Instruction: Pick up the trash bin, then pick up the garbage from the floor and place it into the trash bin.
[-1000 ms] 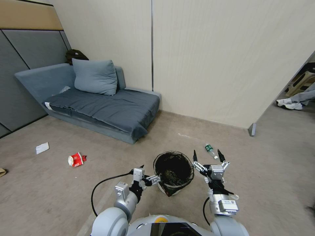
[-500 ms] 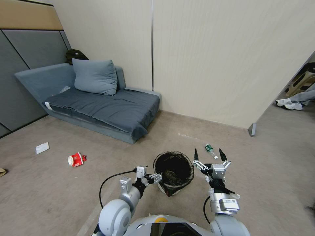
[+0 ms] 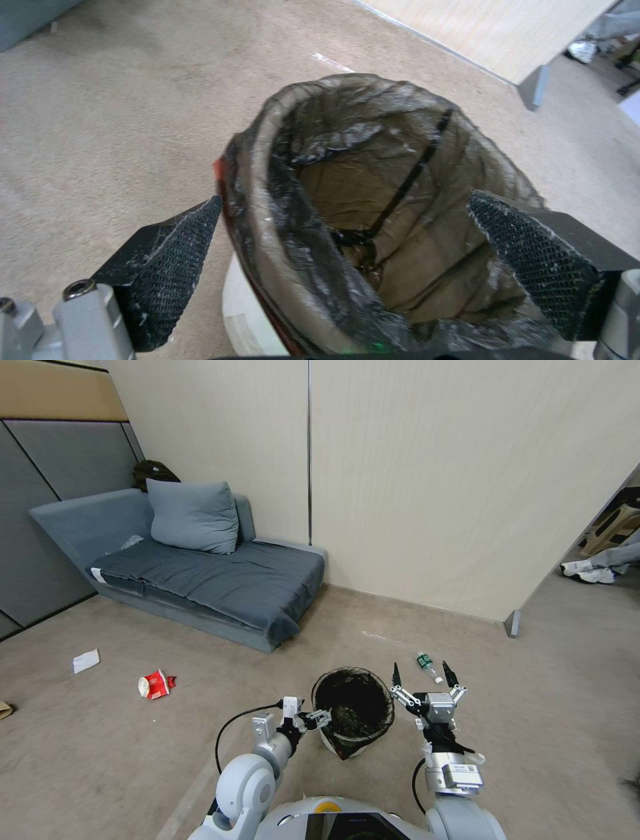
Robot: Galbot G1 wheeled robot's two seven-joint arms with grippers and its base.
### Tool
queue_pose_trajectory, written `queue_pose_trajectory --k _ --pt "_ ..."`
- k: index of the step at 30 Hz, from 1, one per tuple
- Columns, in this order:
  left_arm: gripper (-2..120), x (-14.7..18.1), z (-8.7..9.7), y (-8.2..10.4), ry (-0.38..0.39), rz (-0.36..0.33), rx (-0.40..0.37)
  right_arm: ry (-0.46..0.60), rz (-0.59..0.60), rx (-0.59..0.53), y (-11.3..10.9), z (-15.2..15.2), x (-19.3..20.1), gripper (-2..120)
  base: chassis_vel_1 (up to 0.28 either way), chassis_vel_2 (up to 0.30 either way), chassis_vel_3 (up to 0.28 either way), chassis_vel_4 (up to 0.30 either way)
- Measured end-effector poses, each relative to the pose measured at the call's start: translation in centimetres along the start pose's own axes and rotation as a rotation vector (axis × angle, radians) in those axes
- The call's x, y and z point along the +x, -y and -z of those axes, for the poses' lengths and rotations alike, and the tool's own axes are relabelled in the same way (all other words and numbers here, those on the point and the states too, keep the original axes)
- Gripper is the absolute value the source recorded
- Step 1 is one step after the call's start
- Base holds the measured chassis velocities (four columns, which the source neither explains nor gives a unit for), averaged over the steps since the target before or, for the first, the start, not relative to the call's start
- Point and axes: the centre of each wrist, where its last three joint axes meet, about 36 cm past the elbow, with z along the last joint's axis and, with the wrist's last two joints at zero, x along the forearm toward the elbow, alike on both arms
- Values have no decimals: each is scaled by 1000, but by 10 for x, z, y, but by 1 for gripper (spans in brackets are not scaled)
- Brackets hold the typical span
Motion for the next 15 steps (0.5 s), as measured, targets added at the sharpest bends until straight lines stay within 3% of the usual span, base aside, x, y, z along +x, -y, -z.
queue_pose_trajectory --k 15 --pt "96 -12 -3 -6 -18 83 24 -2 6 1 -1 -2 1 100 0 0 0 0"
